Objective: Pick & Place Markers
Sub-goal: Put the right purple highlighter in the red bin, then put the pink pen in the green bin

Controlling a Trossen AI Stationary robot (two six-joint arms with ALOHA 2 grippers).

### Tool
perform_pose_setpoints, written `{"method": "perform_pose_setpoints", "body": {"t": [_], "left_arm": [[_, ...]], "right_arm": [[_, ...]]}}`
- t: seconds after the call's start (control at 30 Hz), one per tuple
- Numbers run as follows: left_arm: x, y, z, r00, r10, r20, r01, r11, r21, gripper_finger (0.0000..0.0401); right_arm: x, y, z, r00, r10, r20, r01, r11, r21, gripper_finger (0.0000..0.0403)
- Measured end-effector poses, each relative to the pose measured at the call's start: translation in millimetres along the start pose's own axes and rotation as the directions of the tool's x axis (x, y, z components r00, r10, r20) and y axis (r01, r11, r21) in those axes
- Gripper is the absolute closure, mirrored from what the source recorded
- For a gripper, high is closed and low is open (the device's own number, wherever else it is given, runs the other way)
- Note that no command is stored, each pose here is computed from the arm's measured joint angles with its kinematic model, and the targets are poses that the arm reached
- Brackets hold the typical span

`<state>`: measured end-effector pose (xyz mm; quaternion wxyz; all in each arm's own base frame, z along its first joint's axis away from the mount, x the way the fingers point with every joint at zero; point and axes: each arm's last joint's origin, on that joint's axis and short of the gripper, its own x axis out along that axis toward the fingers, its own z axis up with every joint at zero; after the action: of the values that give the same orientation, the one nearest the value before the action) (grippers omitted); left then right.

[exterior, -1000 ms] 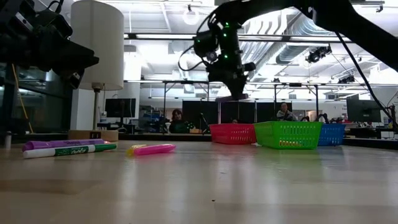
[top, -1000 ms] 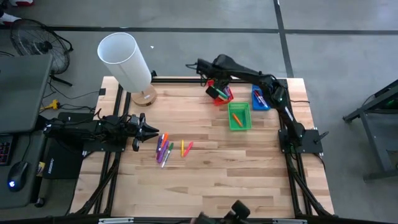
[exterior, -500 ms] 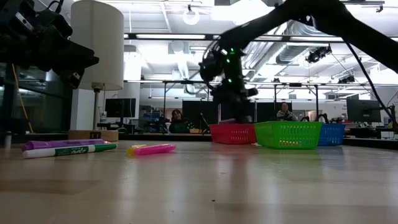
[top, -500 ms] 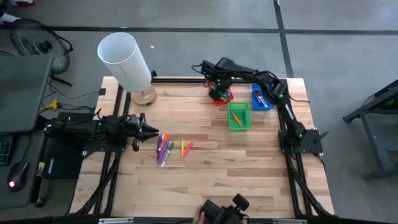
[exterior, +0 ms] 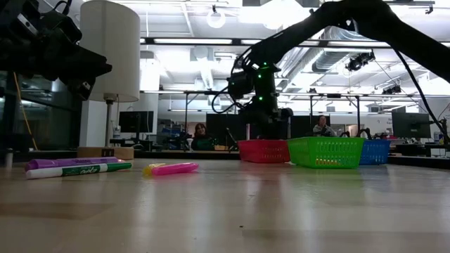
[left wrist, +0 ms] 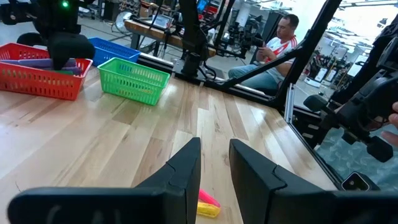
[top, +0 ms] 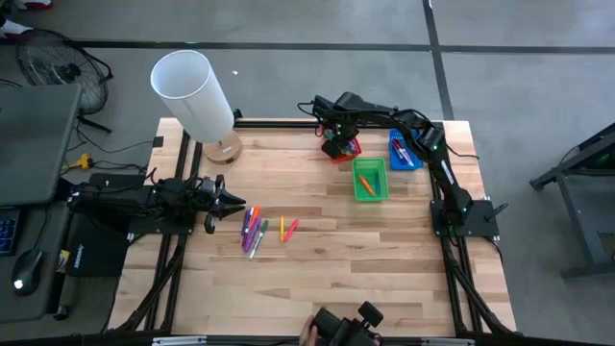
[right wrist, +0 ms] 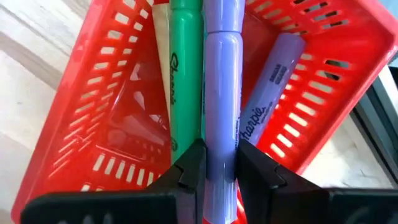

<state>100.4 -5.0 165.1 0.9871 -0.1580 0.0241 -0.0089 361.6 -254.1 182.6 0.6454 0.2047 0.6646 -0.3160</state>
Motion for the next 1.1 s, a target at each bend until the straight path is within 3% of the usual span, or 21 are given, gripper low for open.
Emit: {"method": "perform_pose_setpoints", "body": {"t": [0.57, 0.87, 1.1], "left_arm": [[0.0, 0.0, 0.0, 1.0, 0.0, 0.0, 0.0, 1.0, 0.0, 0.0318], [0.0, 0.0, -0.1, 1.0, 0.0, 0.0, 0.0, 1.0, 0.0, 0.0318], [0.0, 0.0, 0.0, 1.0, 0.0, 0.0, 0.0, 1.0, 0.0, 0.0318]], "right_arm": [[-4.0, 0.3, -1.8, 1.0, 0.016, -0.004, -0.016, 1.0, 0.019, 0.0286], [-38.9, 4.7, -10.7, 0.997, 0.016, 0.078, -0.016, 1.0, 0.005, 0.0279], [-70.9, 30.8, -25.3, 0.988, 0.04, 0.15, -0.03, 0.997, -0.067, 0.0279]]}}
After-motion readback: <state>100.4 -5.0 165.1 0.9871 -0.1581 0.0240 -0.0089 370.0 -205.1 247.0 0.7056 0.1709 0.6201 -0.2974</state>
